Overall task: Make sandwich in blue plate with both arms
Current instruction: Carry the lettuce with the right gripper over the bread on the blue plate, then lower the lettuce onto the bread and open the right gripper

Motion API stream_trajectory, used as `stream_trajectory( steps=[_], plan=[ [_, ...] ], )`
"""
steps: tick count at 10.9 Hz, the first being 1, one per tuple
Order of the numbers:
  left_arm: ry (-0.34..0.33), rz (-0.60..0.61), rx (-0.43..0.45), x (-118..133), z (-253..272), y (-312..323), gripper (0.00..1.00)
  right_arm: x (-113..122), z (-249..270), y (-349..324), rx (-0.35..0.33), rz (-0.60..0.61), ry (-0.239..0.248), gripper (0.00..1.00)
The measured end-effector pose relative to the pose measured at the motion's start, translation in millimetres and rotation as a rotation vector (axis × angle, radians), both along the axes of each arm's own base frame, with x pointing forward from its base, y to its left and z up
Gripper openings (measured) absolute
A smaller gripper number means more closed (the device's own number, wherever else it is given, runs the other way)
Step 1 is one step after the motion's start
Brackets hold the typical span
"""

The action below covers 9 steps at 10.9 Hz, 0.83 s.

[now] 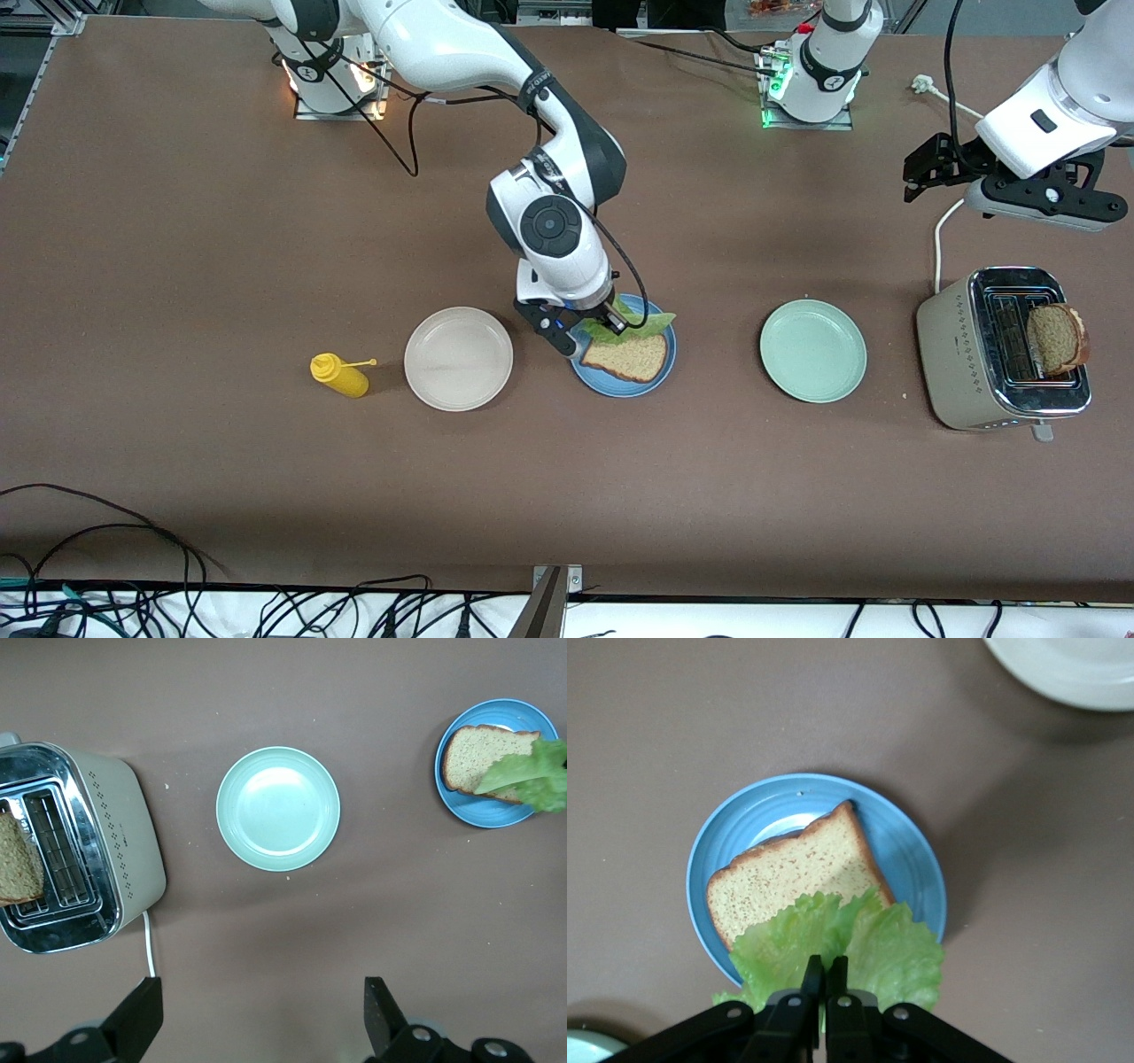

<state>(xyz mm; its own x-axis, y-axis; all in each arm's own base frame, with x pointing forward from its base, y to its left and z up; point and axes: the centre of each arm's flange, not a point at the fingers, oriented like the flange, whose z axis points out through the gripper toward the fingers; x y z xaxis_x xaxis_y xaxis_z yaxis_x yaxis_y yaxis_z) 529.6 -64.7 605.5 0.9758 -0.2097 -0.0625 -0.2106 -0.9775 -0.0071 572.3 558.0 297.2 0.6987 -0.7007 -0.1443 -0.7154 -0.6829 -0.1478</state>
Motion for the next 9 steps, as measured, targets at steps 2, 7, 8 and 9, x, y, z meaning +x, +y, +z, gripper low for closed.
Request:
stream_trajectory(
  steps=[2,7,8,9],
  plan=[
    [0.0,0.0,0.0,0.0,0.0,0.0,1.0,-5.7,-17.7,10.8,0.005,-0.016,-0.022,0.04],
    [0.0,0.0,0.0,0.0,0.0,0.0,1.0,-8.6,-33.4,14.4,-0.001,-0.014,-0.025,0.04],
    [0.0,0.0,0.0,0.0,0.0,0.0,1.0,-8.8,-38.4,14.0,-0.007,-0.01,-0.023,0.04],
    [0.0,0.0,0.0,0.0,0.0,0.0,1.0,-8.9,-44.9,13.2,-0.014,-0.007,-0.019,0.04]
  ],
)
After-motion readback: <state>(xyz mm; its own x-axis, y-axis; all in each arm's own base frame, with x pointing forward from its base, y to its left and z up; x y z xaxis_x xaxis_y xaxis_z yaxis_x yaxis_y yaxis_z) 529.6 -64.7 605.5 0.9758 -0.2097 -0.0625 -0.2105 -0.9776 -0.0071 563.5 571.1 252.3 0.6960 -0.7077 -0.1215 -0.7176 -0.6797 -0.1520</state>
